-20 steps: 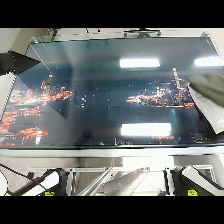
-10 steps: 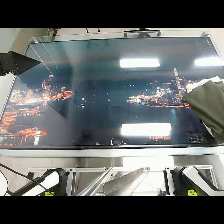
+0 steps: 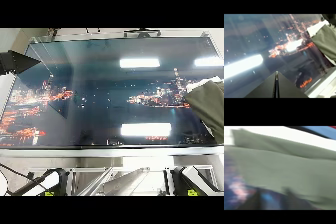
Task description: Fold the shirts.
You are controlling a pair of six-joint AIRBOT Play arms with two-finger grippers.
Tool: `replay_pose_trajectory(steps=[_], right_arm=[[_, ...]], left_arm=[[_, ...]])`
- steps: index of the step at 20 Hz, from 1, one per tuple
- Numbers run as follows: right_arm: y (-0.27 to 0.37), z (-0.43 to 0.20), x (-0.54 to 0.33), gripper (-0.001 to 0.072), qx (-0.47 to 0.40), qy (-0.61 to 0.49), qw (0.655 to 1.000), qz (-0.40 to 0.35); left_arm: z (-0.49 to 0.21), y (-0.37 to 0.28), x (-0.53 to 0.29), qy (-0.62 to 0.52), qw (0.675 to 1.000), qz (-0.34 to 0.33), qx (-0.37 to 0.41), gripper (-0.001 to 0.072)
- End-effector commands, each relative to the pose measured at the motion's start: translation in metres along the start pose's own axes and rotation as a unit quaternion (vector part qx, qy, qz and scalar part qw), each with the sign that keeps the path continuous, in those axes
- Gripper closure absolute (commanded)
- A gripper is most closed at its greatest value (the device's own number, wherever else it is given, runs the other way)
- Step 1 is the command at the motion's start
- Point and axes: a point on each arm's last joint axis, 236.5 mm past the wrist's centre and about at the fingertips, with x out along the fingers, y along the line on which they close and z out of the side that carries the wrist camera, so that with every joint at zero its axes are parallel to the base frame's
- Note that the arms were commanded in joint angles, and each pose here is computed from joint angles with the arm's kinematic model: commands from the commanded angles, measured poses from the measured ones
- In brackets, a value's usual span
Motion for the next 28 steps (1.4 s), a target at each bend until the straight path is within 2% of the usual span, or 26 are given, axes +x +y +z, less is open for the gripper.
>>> replay_pose_trajectory(steps=[1,4,7,10,13,17,28], right_arm=[[0.110,-0.002,-0.024,0.0696,-0.050,-0.020,0.986,0.155],[0.163,-0.066,-0.017,0.0696,-0.144,0.048,0.969,0.195],[0.196,-0.175,-0.024,0.0696,-0.296,0.160,0.911,0.237],[0.181,-0.271,-0.040,0.0696,-0.381,0.216,0.863,0.252],[0.134,-0.335,-0.041,0.0696,-0.425,0.227,0.838,0.255],[0.102,-0.361,-0.031,0.0696,-0.435,0.254,0.829,0.243],[0.100,-0.367,-0.035,0.0695,-0.431,0.271,0.824,0.247]], left_arm=[[0.000,-0.001,-0.001,-0.001,1.000,0.001,-0.018,0.0689],[-0.009,-0.015,-0.003,0.015,1.000,-0.007,-0.016,0.0688],[-0.032,-0.050,0.011,0.026,0.999,-0.033,-0.010,0.0687],[-0.101,-0.070,0.043,0.074,0.995,-0.056,-0.033,0.0686],[-0.190,-0.076,0.078,0.116,0.988,-0.070,-0.075,0.0685],[-0.255,-0.072,0.099,0.129,0.981,-0.071,-0.124,0.0685],[-0.253,-0.073,0.100,0.109,0.984,-0.070,-0.126,0.0687]])
